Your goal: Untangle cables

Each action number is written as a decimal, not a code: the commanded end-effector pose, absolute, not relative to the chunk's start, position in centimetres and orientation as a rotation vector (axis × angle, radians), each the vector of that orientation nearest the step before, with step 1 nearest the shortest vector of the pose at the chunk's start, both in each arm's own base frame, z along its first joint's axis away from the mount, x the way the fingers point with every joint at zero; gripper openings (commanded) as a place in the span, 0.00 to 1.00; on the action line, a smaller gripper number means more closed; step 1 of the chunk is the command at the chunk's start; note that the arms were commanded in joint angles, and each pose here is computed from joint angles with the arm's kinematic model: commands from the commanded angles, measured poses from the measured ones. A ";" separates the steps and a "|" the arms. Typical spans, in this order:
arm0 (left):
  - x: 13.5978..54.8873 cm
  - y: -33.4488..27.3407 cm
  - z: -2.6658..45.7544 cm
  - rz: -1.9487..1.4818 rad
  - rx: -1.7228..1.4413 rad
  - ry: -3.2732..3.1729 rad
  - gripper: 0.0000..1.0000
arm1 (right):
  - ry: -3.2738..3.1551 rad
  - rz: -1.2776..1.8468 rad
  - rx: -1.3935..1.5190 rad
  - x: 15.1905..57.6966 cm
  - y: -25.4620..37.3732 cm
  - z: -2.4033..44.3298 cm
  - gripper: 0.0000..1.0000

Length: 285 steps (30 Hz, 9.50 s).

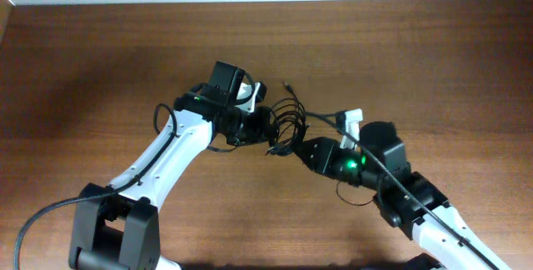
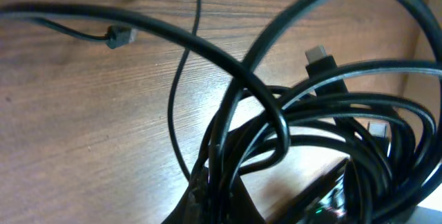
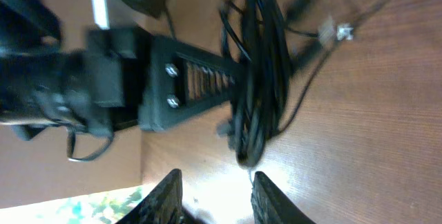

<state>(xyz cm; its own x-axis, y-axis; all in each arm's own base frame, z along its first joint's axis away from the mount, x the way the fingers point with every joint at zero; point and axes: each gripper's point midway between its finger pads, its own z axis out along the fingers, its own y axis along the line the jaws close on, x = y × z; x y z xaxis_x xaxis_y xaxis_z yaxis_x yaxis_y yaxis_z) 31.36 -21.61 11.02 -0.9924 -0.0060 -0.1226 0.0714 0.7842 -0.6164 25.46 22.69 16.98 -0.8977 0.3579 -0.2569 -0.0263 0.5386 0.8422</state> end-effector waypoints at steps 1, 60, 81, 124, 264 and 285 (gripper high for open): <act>31.7 -21.6 11.4 -1.040 -0.342 2.905 0.00 | 2.351 1.165 0.383 26.1 22.8 16.6 0.38; 31.6 -21.0 14.9 -1.267 0.685 2.453 0.99 | 2.225 1.034 0.137 29.3 22.4 17.3 0.04; 27.3 -21.8 11.7 -1.109 -1.200 3.075 0.52 | 2.199 0.930 0.194 30.3 21.1 17.0 0.04; 31.0 -16.1 12.2 -1.209 -0.562 2.945 0.30 | 2.238 1.305 -0.211 25.3 26.1 18.4 0.04; 32.4 -10.6 7.4 -0.532 -0.400 2.966 0.63 | 2.758 0.848 -0.395 19.5 25.3 9.6 0.44; 34.4 -10.8 0.1 -0.233 -0.369 2.879 0.15 | 2.748 0.794 -0.376 20.1 24.9 9.4 0.49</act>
<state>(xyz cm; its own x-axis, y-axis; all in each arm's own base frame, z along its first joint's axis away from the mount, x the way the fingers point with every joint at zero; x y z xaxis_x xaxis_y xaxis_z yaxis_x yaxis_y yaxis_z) 35.04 -10.94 1.29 -0.9360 -0.2617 -0.2356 -0.2173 0.9557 -0.1985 19.80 24.71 9.13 -0.9386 -0.1743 -0.2976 -0.3067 0.8165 0.4891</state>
